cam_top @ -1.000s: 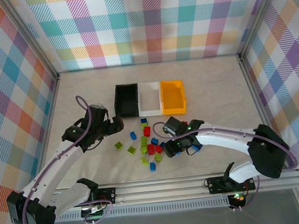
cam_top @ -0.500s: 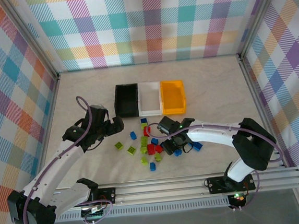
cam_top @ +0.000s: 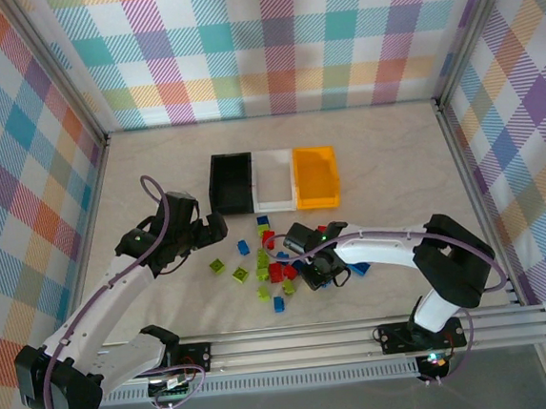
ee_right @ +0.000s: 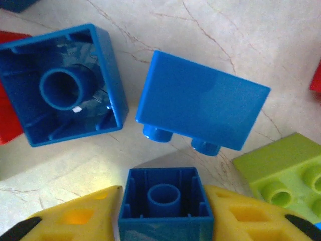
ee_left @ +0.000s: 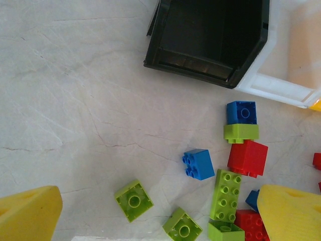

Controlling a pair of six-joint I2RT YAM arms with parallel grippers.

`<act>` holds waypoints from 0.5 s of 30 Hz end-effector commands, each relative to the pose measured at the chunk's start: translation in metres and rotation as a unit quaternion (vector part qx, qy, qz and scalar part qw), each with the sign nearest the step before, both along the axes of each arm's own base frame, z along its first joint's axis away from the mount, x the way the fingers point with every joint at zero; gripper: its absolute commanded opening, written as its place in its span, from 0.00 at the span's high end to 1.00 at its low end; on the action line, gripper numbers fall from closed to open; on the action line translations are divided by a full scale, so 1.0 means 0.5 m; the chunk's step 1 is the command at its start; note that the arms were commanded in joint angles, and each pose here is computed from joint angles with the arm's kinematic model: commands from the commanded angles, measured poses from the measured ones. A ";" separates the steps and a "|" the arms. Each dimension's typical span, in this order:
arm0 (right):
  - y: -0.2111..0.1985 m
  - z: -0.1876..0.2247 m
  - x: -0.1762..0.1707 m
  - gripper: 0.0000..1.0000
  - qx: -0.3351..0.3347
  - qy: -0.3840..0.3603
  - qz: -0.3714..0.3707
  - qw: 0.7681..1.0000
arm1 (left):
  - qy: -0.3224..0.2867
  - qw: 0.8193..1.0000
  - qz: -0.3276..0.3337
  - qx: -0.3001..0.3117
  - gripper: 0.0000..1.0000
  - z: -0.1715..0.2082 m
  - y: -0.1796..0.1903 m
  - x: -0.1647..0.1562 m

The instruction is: Sort the legos into containers by color

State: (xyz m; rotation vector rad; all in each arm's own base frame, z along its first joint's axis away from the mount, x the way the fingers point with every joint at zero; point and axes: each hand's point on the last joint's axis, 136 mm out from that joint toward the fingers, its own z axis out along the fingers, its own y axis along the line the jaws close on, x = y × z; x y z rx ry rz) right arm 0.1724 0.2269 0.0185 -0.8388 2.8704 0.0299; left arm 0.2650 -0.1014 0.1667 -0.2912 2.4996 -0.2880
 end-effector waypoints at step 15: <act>0.012 0.223 0.202 0.79 0.094 -0.144 -0.059 0.983 | -0.029 0.998 0.023 -0.042 0.00 0.011 0.006 -0.001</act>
